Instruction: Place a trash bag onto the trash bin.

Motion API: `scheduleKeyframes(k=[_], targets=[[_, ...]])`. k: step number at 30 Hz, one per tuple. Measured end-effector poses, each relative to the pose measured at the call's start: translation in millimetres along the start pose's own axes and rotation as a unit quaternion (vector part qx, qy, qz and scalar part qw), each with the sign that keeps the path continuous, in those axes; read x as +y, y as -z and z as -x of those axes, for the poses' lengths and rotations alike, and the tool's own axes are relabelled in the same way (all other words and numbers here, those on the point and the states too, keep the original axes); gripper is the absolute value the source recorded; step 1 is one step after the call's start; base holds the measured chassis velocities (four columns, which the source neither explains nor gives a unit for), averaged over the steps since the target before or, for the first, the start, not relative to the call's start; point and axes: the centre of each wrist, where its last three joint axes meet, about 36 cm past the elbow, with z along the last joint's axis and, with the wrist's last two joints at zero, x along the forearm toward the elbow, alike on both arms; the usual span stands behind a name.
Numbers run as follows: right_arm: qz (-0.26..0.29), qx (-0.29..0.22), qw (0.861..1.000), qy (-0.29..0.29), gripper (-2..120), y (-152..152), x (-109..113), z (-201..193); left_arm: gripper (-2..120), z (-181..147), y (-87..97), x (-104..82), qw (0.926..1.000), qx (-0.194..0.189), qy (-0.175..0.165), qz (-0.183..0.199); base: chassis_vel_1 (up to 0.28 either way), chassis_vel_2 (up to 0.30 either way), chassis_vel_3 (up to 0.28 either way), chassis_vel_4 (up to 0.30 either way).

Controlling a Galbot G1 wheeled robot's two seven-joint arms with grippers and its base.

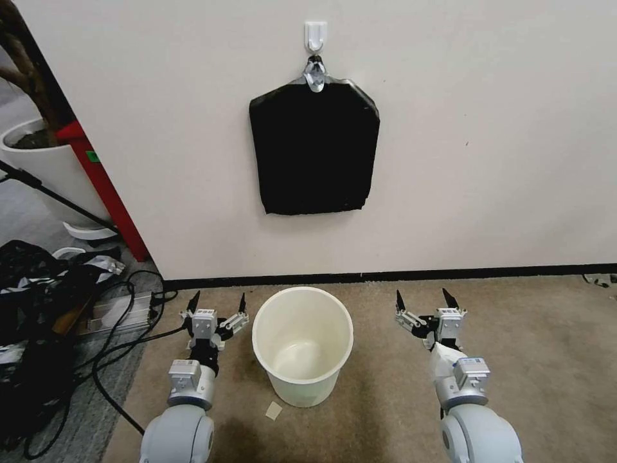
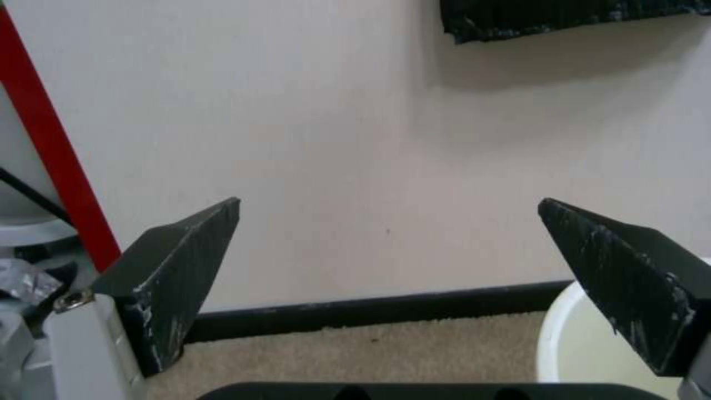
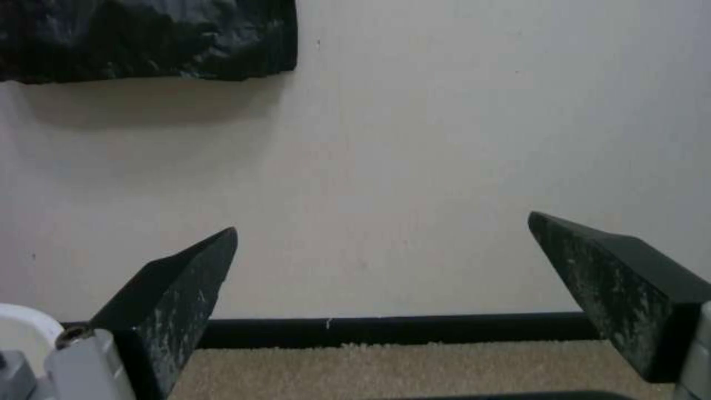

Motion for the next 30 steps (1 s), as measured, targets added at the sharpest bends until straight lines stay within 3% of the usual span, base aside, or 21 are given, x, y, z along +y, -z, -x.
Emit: scheduleKeyframes(k=[30], targets=[[0.000,0.000,1.000,0.000,100,0.0,0.0,0.0,100,0.0,0.0,0.0,1.0000,0.000,0.000,0.000,0.000,0.000,0.000,0.000]])
